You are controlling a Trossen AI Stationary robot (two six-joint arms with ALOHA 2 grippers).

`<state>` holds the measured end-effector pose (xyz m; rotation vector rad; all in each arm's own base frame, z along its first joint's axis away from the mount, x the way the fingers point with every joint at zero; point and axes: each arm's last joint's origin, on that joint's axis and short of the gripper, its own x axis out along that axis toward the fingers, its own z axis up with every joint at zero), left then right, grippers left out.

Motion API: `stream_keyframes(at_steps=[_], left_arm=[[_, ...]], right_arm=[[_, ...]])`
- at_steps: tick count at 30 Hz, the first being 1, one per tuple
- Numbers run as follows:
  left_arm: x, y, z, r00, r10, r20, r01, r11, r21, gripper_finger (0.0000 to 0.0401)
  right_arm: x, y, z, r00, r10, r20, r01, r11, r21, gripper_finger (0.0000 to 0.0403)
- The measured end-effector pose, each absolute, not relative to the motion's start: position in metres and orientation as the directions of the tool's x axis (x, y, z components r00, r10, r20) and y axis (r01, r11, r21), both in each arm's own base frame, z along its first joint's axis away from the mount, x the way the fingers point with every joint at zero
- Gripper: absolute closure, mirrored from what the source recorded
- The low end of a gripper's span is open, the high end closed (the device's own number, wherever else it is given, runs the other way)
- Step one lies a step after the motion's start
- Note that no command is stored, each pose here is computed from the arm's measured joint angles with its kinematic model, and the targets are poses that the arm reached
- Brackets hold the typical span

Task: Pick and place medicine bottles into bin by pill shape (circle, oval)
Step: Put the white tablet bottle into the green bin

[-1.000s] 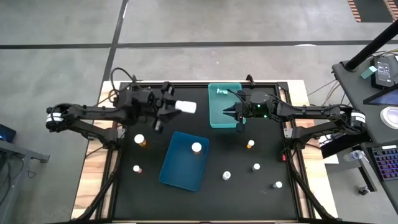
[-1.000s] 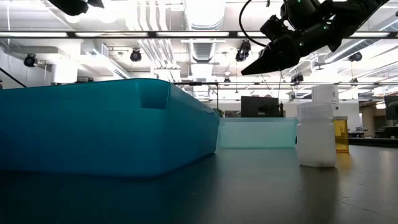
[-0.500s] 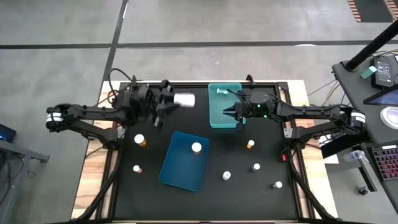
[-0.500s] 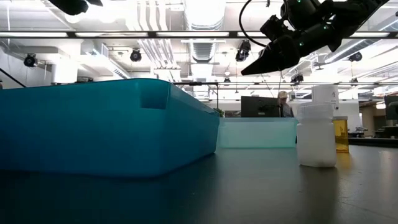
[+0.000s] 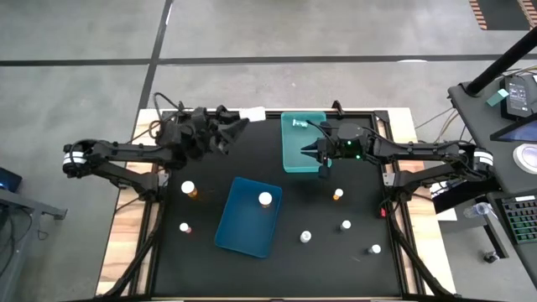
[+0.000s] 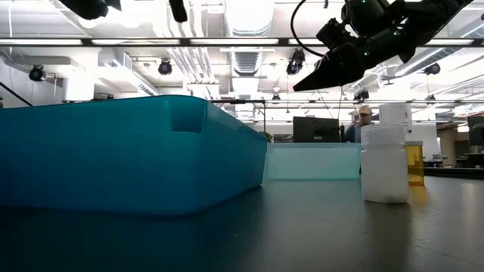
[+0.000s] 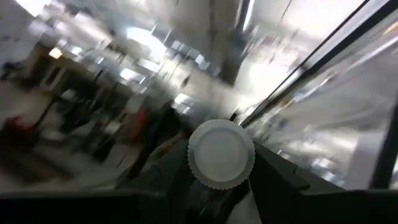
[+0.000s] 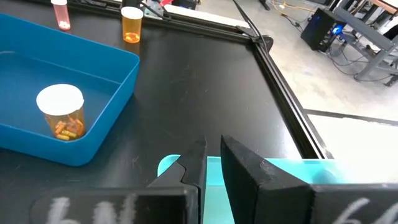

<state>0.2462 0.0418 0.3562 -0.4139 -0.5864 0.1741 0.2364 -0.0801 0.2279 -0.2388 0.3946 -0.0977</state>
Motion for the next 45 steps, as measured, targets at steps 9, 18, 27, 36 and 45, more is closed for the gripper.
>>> stream_keyframes(at_steps=[9,18,27,36,45], left_arm=[[0.255,0.053,0.296,0.864,0.490,-0.118,-0.492,0.769,-0.409,0.0282],[0.269,0.048,0.282,0.908,0.334,-0.252,-0.412,0.818,-0.401,0.0282],[0.296,0.046,0.278,0.899,0.267,-0.346,-0.357,0.906,-0.229,0.0282],[0.304,0.042,0.283,0.907,0.246,-0.341,-0.315,0.935,-0.162,0.0282],[0.303,0.042,0.282,0.903,0.246,-0.353,-0.316,0.935,-0.158,0.0282]], right_arm=[[0.236,-0.080,0.228,0.919,-0.141,-0.369,0.064,0.975,-0.212,0.0364],[0.250,-0.075,0.244,0.954,-0.076,-0.291,0.050,0.994,-0.096,0.0331],[0.289,-0.063,0.254,0.959,-0.024,-0.282,0.003,0.997,-0.073,0.0224],[0.323,-0.071,0.246,0.929,-0.058,-0.367,0.037,0.997,-0.065,0.0176],[0.345,-0.077,0.250,0.868,-0.044,-0.494,0.018,0.998,-0.059,0.0205]])
